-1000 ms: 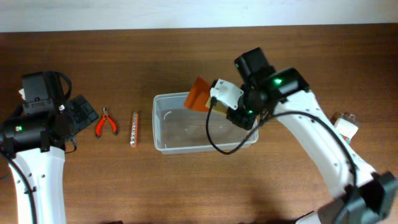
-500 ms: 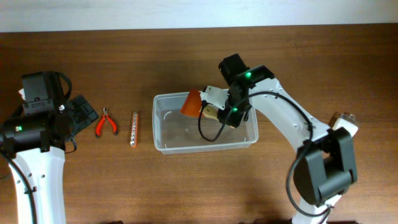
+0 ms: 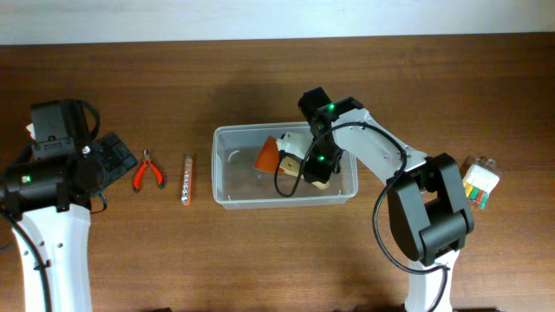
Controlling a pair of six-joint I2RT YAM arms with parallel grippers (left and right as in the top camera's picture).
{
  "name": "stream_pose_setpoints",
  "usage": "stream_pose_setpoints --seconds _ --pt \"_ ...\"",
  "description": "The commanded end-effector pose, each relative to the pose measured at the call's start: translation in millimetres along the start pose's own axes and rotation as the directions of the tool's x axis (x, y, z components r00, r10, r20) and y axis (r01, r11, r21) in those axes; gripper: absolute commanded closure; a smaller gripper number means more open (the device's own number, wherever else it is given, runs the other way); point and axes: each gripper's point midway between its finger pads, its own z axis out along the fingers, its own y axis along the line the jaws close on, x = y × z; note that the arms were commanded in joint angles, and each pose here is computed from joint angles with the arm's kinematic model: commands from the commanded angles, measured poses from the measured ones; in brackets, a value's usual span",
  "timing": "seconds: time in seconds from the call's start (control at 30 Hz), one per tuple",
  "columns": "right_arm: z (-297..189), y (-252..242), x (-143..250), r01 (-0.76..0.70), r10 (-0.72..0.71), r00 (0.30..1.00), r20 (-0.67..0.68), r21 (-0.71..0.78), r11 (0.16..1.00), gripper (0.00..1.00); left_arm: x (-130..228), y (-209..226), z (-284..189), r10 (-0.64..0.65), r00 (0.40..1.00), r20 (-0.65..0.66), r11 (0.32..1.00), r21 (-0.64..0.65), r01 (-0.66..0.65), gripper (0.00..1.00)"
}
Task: Pack container
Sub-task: 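Carry the scraper into the container with the right gripper and release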
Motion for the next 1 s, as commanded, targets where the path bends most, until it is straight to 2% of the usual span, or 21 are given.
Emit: stream_pose_setpoints --seconds 0.0,0.03,0.2,0.47,0.53,0.63,0.67,0.7,0.77,0.87,0.97 --pt "0.8 2.8 -3.2 0.009 -0.009 1.000 0.012 -0.006 1.000 0.89 2.1 1.2 3.3 -0.011 1.000 -0.012 1.000 -0.005 0.011 0.04" --pt "0.8 2.8 -3.2 0.009 -0.009 1.000 0.012 -0.006 1.000 0.85 2.1 1.2 3.3 -0.011 1.000 -0.012 1.000 -0.004 0.011 0.04" --pt "0.6 3.3 -2.6 0.005 -0.005 1.000 0.010 -0.008 1.000 0.52 2.0 1.2 3.3 -0.011 1.000 -0.012 1.000 -0.005 0.011 0.04" --pt "-19.6 2.2 -10.7 -0.056 0.056 0.998 0.038 0.014 0.998 0.38 2.0 1.2 3.3 -0.011 1.000 -0.012 1.000 -0.005 0.011 0.04" --pt "-41.6 -4.2 -18.1 -0.085 0.080 0.994 0.068 0.071 0.994 0.36 1.3 0.9 3.3 -0.012 1.000 -0.009 1.000 -0.003 0.012 0.04" --pt "-93.8 -23.0 -29.2 -0.167 0.136 0.980 0.144 0.231 0.958 0.34 -0.4 0.2 3.3 -0.013 1.000 -0.002 1.000 -0.001 0.013 0.04" --pt "-116.7 -32.7 -30.0 -0.227 0.179 0.967 0.181 0.297 0.927 0.31 -1.1 -0.2 3.3 -0.014 1.000 0.001 1.000 0.001 0.014 0.04" --pt "-142.4 -44.2 -28.0 -0.312 0.240 0.943 0.230 0.363 0.878 0.01 -2.0 -0.5 3.3 -0.014 1.000 0.004 1.000 0.002 0.014 0.04" --pt "-194.3 -63.4 -16.0 -0.471 0.342 0.876 0.341 0.448 0.760 0.01 -2.7 -0.8 3.3 -0.015 1.000 0.007 1.000 0.004 0.015 0.04" --pt "-257.9 -81.4 13.7 -0.635 0.423 0.765 0.486 0.459 0.621 0.01 -2.8 -1.0 3.3 -0.015 1.000 0.008 1.000 0.004 0.015 0.04" --pt "-307.6 -100.9 67.8 -0.808 0.520 0.585 0.623 0.391 0.441 0.01 -2.8 -0.9 3.3 -0.015 1.000 0.008 1.000 0.004 0.015 0.04"
